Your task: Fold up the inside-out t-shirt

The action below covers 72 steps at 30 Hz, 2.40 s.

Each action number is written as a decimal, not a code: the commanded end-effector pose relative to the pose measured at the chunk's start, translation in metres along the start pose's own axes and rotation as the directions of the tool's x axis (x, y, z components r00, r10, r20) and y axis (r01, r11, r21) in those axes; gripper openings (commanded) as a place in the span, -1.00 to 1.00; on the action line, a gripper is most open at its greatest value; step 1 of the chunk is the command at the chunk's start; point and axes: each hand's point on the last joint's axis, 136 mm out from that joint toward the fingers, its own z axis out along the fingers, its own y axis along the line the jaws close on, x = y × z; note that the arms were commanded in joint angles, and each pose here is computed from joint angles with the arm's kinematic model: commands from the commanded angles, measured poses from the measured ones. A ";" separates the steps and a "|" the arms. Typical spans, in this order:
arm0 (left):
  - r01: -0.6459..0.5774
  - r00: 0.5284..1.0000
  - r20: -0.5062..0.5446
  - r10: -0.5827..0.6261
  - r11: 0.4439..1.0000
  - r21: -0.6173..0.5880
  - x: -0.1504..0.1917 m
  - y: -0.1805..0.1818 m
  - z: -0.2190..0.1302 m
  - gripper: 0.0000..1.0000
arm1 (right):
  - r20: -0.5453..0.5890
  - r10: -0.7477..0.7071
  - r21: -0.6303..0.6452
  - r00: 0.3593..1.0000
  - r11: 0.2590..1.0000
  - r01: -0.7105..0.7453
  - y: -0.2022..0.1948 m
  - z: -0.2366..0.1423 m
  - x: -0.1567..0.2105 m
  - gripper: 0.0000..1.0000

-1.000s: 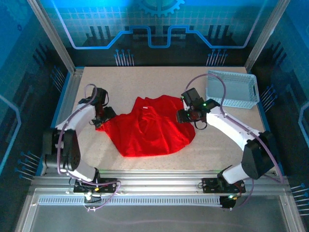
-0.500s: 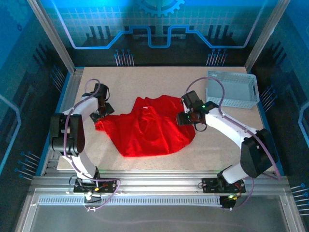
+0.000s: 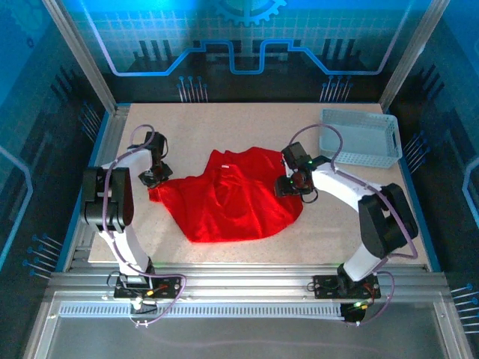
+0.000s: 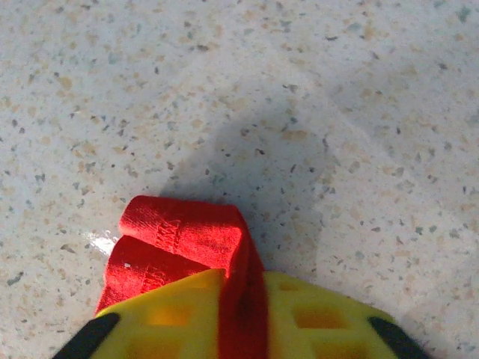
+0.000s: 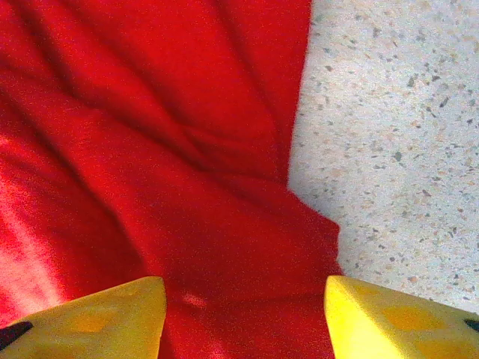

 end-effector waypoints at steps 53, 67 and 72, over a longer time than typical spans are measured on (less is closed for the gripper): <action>0.180 0.956 0.191 -0.222 0.960 0.215 -0.011 0.049 -0.113 -1.00 | 0.152 -0.434 0.013 0.888 0.899 0.437 0.077 -0.086 0.051 0.13; 0.170 0.959 0.184 -0.216 0.957 0.237 -0.012 0.043 -0.113 -1.00 | 0.010 -0.460 0.262 0.888 0.858 0.442 0.065 -0.017 0.012 -0.43; 0.175 0.958 0.182 -0.222 0.954 0.242 -0.017 0.041 -0.112 -1.00 | 0.122 -0.328 0.076 0.937 0.944 0.320 0.064 -0.046 -0.026 -1.00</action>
